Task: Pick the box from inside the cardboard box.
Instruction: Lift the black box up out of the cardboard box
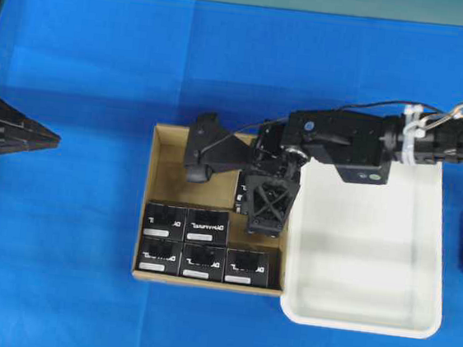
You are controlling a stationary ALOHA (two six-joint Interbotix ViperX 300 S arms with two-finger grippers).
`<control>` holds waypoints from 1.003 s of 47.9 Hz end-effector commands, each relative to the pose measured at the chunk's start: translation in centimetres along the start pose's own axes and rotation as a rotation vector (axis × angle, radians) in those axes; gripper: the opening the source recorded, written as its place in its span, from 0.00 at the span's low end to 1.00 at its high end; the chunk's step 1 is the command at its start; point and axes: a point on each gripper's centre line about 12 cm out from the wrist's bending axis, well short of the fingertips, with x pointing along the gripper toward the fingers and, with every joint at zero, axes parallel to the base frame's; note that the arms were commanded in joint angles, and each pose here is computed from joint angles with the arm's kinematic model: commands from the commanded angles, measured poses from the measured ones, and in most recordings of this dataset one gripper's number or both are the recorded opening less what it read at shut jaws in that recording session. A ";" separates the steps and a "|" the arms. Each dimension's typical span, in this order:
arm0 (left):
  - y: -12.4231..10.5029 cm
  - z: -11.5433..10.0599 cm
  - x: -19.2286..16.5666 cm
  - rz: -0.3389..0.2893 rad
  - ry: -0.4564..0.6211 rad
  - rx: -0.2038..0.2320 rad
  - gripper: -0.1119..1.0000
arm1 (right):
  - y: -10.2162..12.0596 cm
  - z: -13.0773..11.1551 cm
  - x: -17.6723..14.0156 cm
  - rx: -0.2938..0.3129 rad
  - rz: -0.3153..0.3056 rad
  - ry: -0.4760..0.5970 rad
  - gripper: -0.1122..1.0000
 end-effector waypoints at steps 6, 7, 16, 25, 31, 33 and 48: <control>0.0 0.7 0.0 -0.002 -0.015 0.003 0.04 | -0.1 1.7 -8.1 -0.007 0.008 -0.056 0.65; 0.0 0.7 0.1 -0.001 -0.014 0.005 0.04 | -0.2 1.7 -8.8 -0.007 0.009 -0.056 0.65; 0.0 0.7 0.1 -0.002 -0.014 0.008 0.04 | -1.2 1.5 -16.5 0.002 0.002 -0.086 0.65; 0.0 0.8 -0.1 -0.001 -0.021 0.011 0.04 | -1.4 0.3 -21.4 0.007 -0.001 -0.049 0.65; 0.0 0.9 -0.1 -0.001 -0.025 0.009 0.04 | -1.4 -0.2 -22.9 0.003 -0.014 -0.037 0.65; 0.0 1.0 -0.1 -0.001 -0.025 0.008 0.04 | -1.4 -0.3 -23.4 0.001 -0.025 -0.045 0.65; -0.1 0.9 -0.1 -0.006 -0.021 0.005 0.04 | -1.3 -1.8 -26.3 0.001 -0.049 -0.101 0.65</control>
